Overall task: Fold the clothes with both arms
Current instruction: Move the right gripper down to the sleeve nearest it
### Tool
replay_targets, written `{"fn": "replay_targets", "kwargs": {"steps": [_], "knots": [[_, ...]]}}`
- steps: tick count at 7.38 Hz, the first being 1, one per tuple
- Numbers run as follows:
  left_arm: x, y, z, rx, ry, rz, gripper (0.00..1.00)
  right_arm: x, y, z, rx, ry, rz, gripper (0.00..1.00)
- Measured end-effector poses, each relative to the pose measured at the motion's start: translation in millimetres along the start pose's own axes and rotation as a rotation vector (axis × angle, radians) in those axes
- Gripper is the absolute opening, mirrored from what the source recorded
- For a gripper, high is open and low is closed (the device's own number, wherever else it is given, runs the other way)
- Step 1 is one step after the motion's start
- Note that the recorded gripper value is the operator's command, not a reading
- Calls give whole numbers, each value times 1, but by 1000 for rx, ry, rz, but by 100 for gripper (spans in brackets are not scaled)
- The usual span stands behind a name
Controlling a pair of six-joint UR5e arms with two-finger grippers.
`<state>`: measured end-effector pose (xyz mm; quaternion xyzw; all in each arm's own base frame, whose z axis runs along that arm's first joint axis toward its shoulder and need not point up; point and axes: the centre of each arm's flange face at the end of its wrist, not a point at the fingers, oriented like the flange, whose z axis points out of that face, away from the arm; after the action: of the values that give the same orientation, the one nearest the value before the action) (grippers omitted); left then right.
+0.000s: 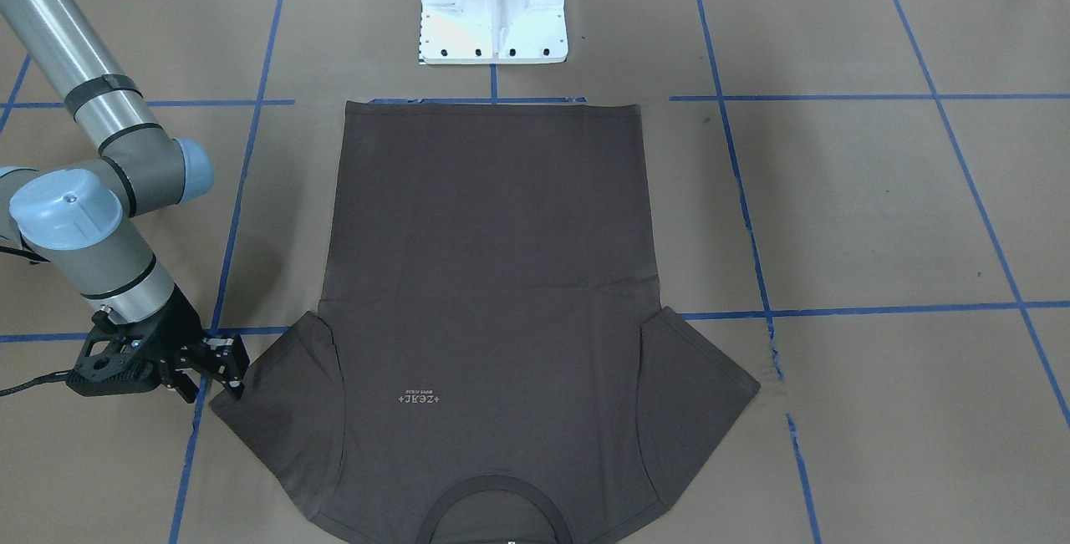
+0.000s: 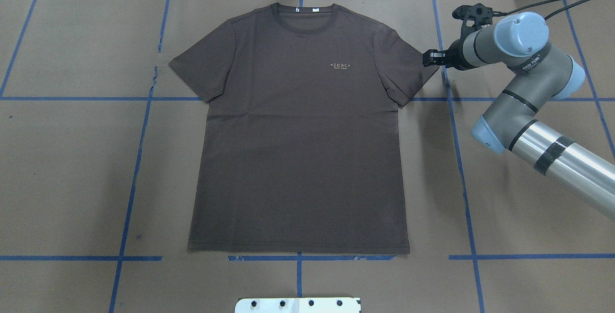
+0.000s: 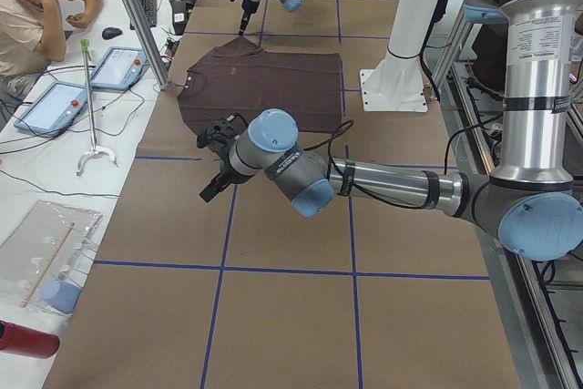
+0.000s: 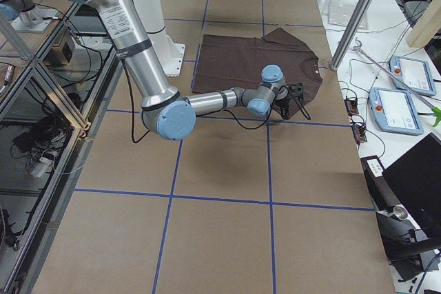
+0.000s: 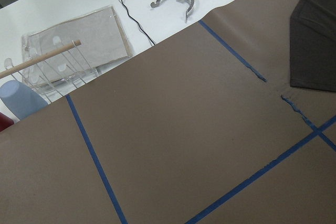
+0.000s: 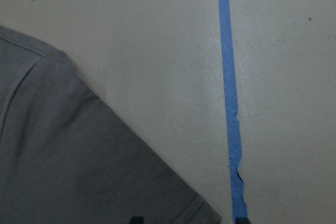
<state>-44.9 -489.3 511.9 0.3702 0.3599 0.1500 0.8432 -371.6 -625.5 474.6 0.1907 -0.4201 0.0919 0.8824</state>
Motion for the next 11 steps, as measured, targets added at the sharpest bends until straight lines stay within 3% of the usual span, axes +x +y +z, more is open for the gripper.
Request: {"fn": "replay_targets", "kwargs": {"steps": [7, 8, 9, 10, 11], "knots": [[-1, 3, 0, -4, -1, -2, 100, -1, 5, 12, 7, 27, -6, 61], [-1, 3, 0, -4, -1, -2, 100, -4, 4, 15, 7, 29, -6, 54], [-1, 4, 0, -4, -1, -3, 100, -5, 3, 17, 7, 32, -6, 20], [-1, 4, 0, -5, -1, -4, 100, -5, 3, 18, 7, 33, -7, 0], [-1, 5, 0, -6, -1, -5, 100, -7, 2, 18, 8, 32, -8, 0]]}}
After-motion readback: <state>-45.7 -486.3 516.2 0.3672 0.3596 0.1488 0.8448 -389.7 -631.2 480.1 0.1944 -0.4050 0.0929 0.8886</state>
